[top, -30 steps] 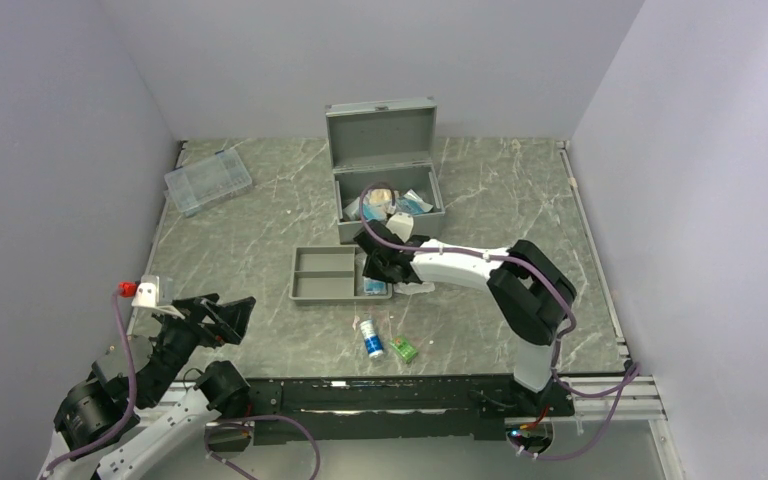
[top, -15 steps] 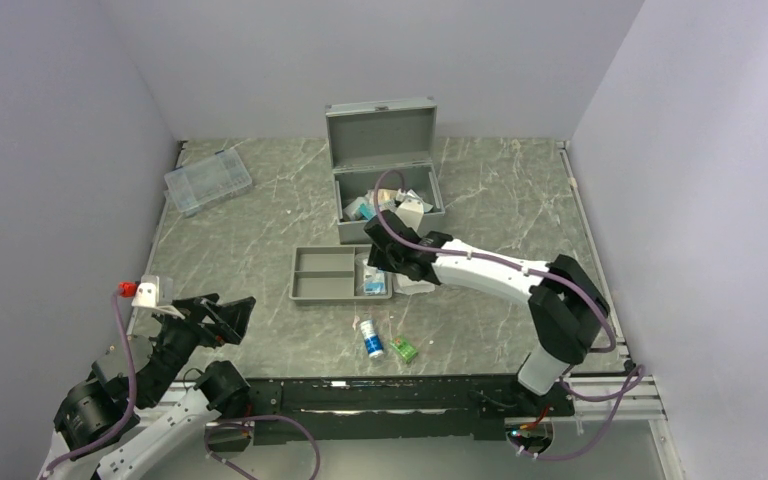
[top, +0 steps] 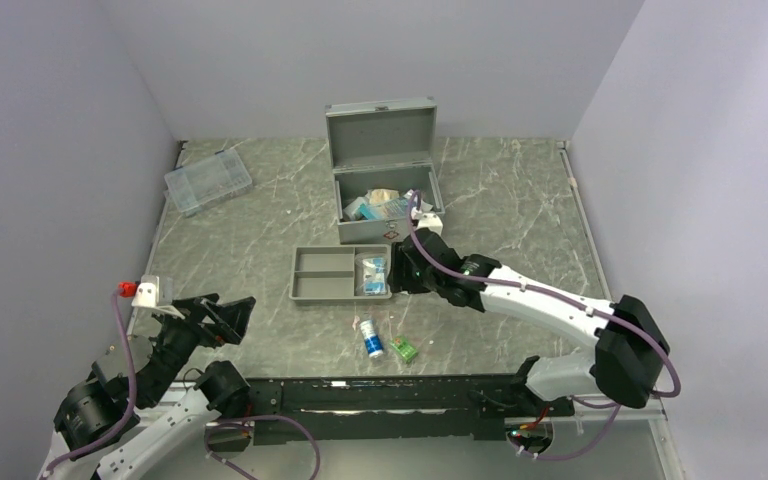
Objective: Organize the medicine kit
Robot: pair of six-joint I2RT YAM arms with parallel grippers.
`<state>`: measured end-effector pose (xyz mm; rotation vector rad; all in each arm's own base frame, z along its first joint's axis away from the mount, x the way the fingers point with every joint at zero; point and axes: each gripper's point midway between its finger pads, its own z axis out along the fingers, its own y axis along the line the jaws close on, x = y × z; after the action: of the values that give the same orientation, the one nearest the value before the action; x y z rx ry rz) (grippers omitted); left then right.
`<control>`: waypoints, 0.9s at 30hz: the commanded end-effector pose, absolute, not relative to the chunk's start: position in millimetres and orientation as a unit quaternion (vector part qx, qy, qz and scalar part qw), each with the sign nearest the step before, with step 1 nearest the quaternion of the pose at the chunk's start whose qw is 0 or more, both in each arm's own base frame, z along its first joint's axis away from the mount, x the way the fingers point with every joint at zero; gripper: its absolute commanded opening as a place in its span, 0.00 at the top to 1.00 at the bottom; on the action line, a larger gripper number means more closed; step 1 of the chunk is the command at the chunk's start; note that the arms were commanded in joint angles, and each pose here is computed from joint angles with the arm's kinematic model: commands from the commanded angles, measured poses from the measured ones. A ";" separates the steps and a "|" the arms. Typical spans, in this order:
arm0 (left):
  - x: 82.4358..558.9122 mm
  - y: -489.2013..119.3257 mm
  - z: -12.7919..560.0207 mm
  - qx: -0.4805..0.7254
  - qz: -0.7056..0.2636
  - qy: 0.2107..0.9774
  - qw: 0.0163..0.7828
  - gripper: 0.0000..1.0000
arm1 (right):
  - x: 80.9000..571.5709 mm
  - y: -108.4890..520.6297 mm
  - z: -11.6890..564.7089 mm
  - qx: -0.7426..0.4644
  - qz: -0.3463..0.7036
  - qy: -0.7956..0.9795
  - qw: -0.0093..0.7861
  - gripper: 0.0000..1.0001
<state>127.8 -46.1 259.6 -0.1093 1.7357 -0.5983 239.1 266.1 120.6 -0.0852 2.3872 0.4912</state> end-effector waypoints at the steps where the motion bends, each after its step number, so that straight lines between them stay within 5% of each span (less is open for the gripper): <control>1: 126.4 -44.7 272.4 -0.049 -0.274 0.732 0.622 0.00 | 211.1 259.1 121.6 -0.111 0.202 0.921 0.315 0.41; 7: 126.7 -43.9 272.0 -0.052 -0.272 0.733 0.622 0.00 | 188.8 251.5 116.7 -0.184 0.204 0.919 0.285 0.25; 9: 126.6 -43.6 271.8 -0.052 -0.271 0.733 0.622 0.01 | 180.4 254.5 113.1 -0.211 0.211 0.915 0.270 0.02; 10: 128.8 -45.6 270.3 -0.050 -0.265 0.739 0.618 0.00 | 174.5 256.8 111.2 -0.224 0.217 0.914 0.259 0.00; 18: 130.1 -45.7 268.6 -0.052 -0.260 0.743 0.614 0.01 | 157.4 249.4 90.6 -0.248 0.175 0.924 0.233 0.02; 27: 130.9 -46.6 268.2 -0.051 -0.259 0.744 0.614 0.01 | 125.0 240.1 65.6 -0.260 0.157 0.934 0.189 0.19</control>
<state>128.1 -45.8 259.6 -0.1114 1.7358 -0.5959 137.8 245.8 74.5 -0.7198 2.5868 0.4735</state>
